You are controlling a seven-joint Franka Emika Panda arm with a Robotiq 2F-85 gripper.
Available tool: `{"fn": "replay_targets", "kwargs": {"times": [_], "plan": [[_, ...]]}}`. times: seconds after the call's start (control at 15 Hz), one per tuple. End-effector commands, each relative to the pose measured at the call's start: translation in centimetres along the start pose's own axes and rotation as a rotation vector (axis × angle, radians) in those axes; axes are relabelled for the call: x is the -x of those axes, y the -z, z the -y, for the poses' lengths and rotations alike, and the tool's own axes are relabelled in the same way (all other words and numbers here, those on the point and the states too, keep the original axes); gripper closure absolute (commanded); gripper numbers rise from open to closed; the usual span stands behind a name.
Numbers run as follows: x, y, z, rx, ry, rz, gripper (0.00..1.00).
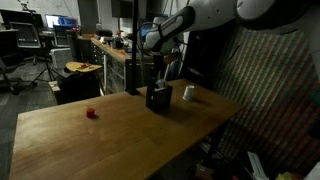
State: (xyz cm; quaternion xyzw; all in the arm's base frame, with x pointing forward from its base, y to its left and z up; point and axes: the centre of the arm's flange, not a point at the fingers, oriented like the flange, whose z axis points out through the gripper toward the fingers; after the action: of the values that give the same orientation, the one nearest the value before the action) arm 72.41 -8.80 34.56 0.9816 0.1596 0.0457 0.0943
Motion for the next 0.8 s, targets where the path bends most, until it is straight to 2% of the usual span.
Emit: {"fn": "replay_targets", "kwargs": {"times": [0.0, 0.4, 0.53, 0.6, 0.67, 0.73], "plan": [[-0.84, 0.32, -0.71, 0.009, 0.003, 0.000, 0.44], [-0.48, 0.23, -0.75, 0.011, 0.002, 0.003, 0.90], [-0.35, 0.22, -0.78, 0.011, 0.001, 0.005, 0.91], [-0.28, 0.21, -0.80, 0.012, 0.001, 0.006, 0.86], [-0.22, 0.22, -0.84, 0.013, 0.000, 0.006, 0.72], [-0.12, 0.24, -0.91, 0.015, -0.001, 0.007, 0.65]]}}
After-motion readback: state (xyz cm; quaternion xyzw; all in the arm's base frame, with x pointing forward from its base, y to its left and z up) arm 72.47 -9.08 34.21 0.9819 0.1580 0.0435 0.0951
